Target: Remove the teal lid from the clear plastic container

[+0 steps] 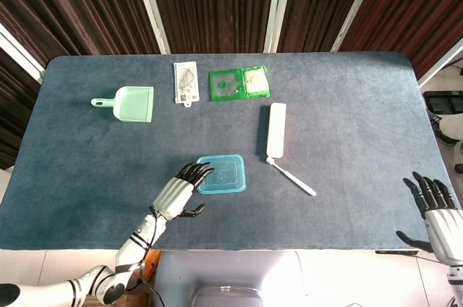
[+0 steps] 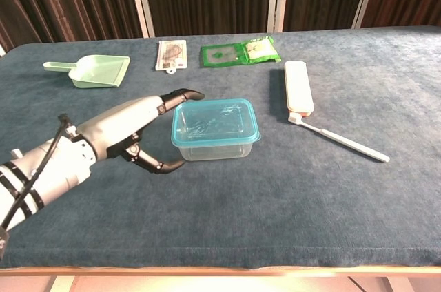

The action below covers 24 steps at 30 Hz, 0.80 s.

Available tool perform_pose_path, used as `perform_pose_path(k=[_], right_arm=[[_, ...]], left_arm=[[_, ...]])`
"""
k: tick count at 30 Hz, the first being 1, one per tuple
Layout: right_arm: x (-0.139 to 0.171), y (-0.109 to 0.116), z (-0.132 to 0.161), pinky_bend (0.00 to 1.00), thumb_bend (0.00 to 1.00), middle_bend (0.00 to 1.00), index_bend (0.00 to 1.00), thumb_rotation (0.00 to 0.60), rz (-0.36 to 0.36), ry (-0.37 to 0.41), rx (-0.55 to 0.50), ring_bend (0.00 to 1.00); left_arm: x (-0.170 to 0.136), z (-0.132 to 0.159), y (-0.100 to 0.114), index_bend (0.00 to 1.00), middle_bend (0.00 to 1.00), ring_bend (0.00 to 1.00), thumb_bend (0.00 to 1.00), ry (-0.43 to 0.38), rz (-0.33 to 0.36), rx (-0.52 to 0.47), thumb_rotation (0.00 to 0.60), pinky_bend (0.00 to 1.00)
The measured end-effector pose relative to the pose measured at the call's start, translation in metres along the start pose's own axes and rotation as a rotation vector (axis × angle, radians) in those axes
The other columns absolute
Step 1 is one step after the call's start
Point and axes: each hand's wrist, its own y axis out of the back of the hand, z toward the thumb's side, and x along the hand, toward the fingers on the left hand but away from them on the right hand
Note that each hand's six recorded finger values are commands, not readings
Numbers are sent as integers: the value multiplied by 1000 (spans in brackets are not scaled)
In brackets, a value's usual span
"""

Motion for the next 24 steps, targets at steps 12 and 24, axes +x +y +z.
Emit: perform_pose_path(k=[12,24], right_arm=[[3,2,-2,0,130,0,0,600,12,7,-16,0],[-1,2,-8,0,130,0,0,600,-1,-42,3,0]], left_arm=[[34,1,-4,0,0,0,299,41,15,60,600,0],[49,-3,-5,0,0,0,297,71,-3,65,600,0]])
